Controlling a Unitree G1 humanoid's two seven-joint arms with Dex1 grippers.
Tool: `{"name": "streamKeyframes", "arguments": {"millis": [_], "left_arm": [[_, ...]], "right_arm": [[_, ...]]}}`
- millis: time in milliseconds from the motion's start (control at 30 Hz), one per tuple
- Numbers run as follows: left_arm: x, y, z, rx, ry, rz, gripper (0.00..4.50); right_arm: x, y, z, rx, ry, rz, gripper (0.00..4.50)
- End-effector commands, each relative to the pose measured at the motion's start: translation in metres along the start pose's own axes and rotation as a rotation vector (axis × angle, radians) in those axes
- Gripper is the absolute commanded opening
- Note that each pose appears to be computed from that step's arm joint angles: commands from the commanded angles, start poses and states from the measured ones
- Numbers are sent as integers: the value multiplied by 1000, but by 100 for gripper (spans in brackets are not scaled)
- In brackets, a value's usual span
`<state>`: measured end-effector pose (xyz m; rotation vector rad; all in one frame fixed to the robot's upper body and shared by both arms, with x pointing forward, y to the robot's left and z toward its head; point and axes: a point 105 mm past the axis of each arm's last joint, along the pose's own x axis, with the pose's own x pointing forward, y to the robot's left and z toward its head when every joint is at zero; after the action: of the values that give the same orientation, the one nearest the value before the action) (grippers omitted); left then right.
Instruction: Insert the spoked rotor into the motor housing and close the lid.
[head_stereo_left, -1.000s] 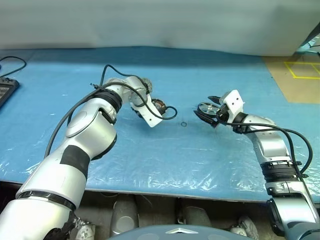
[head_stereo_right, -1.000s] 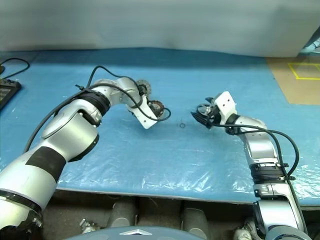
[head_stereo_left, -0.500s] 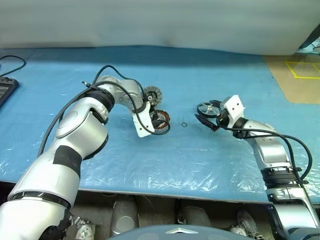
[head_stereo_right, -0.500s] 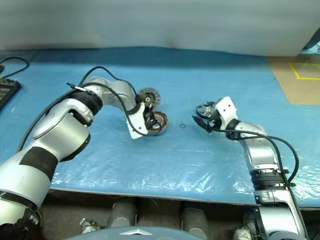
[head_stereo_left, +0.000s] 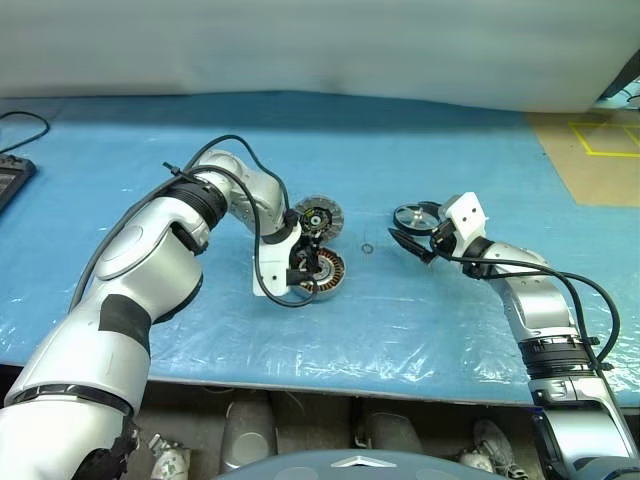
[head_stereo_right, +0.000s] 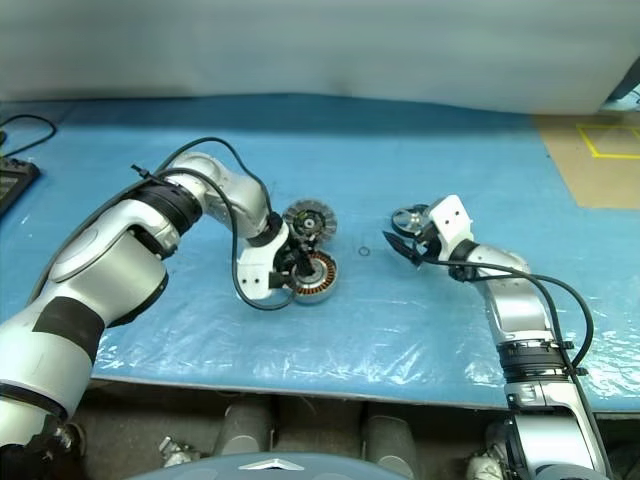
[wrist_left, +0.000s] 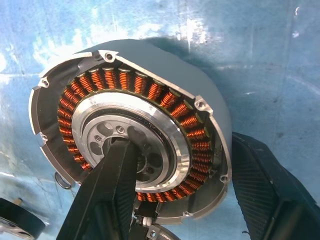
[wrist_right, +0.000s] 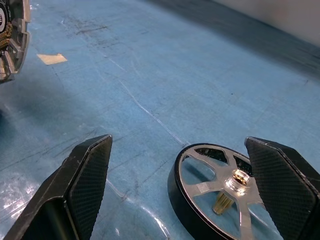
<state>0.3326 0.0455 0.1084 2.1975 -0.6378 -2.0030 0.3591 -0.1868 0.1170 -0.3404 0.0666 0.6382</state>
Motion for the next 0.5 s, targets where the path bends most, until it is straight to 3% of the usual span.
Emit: {"name": "streamKeyframes", "arguments": {"millis": [33,333,500], "left_arm": [[-5,2,-1,72,10,-10,233],[-11,12,-13,123,50,15,233],[-14,19,-9,107,20,64,404]], "right_arm": [[-2,-4,18,-37,-63,-14,450],[1,-1,18,-34,-73,-11,450],[2,1,18,-30,-75,-9,450]]}}
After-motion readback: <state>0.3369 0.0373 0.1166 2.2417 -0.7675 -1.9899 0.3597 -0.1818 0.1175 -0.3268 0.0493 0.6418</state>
